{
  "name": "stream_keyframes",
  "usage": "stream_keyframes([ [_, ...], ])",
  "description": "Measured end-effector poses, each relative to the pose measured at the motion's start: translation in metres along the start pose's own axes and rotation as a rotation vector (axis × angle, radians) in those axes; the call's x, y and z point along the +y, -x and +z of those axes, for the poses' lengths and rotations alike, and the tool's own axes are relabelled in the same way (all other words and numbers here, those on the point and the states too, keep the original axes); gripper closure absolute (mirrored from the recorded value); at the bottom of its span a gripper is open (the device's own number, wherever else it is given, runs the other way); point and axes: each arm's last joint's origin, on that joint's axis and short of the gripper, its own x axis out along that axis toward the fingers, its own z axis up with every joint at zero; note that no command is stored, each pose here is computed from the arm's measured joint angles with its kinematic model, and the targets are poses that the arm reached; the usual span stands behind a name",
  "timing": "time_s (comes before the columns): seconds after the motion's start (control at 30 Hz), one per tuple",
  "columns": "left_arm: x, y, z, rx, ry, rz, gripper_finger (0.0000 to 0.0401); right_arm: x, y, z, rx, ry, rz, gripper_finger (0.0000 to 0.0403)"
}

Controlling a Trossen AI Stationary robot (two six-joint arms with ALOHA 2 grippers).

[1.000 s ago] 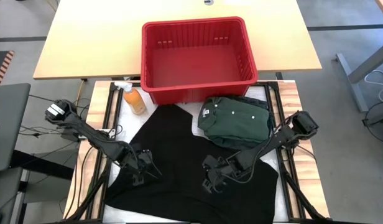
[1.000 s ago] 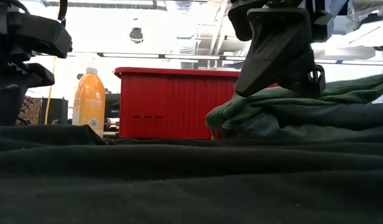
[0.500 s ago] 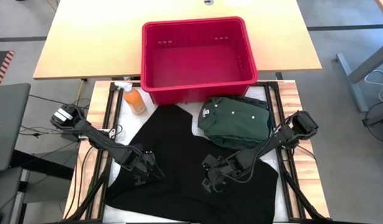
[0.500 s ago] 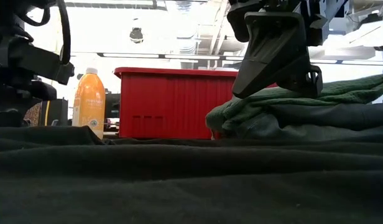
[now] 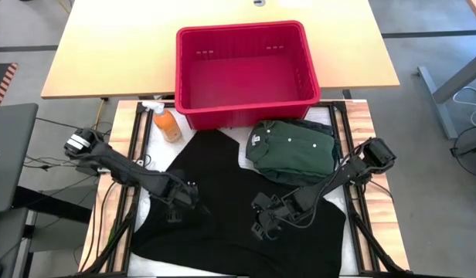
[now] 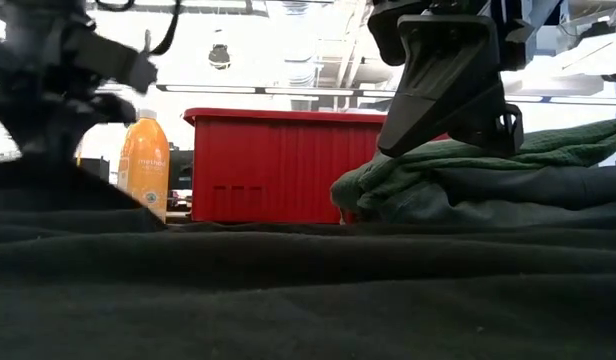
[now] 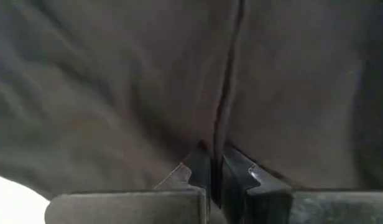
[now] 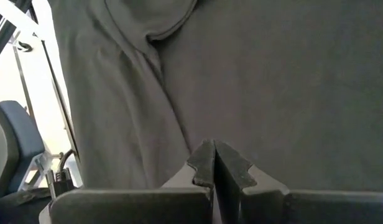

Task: Fold laundry
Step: Fold the black shirt

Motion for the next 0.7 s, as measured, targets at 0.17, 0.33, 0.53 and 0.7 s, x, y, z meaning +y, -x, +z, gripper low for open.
stream_keyframes([
  [0.17,0.016,0.024,0.016,0.018,-0.144,0.023,0.0401,0.0,0.0,0.0,0.001,0.003,-0.001,0.0376],
  [0.33,0.031,0.042,0.03,0.012,-0.203,0.029,0.0401,0.0,0.0,-0.002,0.005,0.007,-0.001,0.0376],
  [0.53,0.035,0.043,0.029,0.068,-0.231,-0.092,0.0401,0.003,0.002,-0.007,0.013,-0.007,0.005,0.0376],
  [0.7,0.029,0.047,0.026,0.117,-0.146,-0.193,0.0401,0.005,0.003,-0.011,0.022,0.003,0.007,0.0376],
])
